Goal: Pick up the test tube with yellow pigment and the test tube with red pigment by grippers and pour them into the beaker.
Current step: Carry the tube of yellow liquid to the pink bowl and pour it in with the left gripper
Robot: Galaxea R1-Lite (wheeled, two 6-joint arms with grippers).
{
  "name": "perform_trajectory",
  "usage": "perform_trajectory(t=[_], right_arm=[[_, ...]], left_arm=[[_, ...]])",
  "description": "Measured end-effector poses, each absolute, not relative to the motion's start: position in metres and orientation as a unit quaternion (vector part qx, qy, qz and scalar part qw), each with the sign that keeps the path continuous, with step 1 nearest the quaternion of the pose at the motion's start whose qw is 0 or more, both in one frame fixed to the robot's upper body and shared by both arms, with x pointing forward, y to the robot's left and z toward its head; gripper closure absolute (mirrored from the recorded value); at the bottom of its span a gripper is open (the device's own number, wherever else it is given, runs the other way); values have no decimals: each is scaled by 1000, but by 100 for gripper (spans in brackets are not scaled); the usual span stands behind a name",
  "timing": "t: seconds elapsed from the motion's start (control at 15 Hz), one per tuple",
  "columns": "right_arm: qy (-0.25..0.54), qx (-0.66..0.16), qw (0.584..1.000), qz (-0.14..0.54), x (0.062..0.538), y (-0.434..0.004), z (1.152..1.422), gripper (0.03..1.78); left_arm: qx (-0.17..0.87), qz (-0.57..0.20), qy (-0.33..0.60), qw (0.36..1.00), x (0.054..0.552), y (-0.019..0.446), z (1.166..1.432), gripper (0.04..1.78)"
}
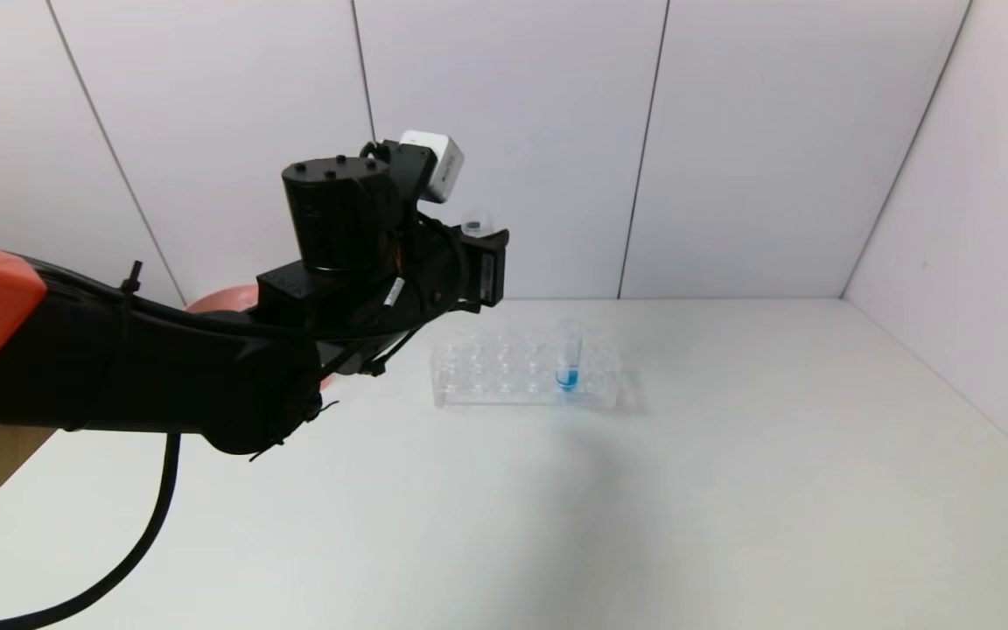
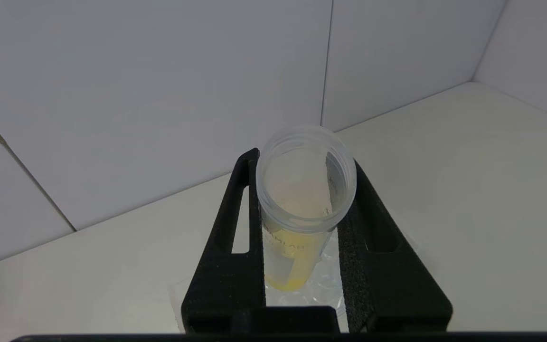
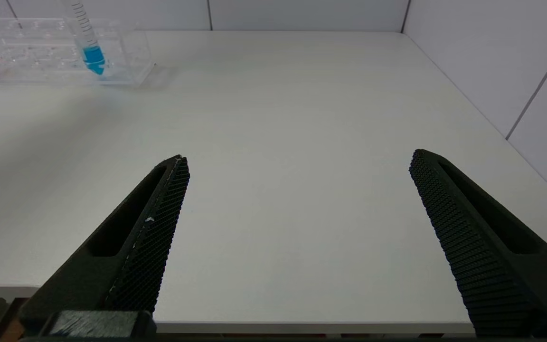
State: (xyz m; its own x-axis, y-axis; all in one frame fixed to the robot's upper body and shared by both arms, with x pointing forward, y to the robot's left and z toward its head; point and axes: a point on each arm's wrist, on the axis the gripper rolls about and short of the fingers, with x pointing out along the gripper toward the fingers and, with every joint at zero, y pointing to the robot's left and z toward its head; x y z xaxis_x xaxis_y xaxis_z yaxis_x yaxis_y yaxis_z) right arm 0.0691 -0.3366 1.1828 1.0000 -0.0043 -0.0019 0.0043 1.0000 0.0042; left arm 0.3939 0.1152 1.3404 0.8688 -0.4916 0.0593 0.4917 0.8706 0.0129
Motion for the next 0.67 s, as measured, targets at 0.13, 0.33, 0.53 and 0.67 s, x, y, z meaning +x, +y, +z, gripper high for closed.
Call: perform_trajectory(t=[0.13, 0.33, 0.53, 0.67], right_arm=[[1, 2, 1000, -2, 69, -337, 1183, 11], [1, 2, 1000, -2, 69, -337, 1183, 11], [1, 2, 1000, -2, 69, -337, 1183, 11], [1, 2, 1000, -2, 69, -337, 1183, 11]], left_arm=[[-2, -250, -29, 968, 389, 122, 1350, 137], [0, -239, -27, 971, 383, 135, 1362, 137], [2, -216, -25, 976, 379, 158, 1372, 137], [4, -192, -22, 981, 377, 178, 1379, 137]])
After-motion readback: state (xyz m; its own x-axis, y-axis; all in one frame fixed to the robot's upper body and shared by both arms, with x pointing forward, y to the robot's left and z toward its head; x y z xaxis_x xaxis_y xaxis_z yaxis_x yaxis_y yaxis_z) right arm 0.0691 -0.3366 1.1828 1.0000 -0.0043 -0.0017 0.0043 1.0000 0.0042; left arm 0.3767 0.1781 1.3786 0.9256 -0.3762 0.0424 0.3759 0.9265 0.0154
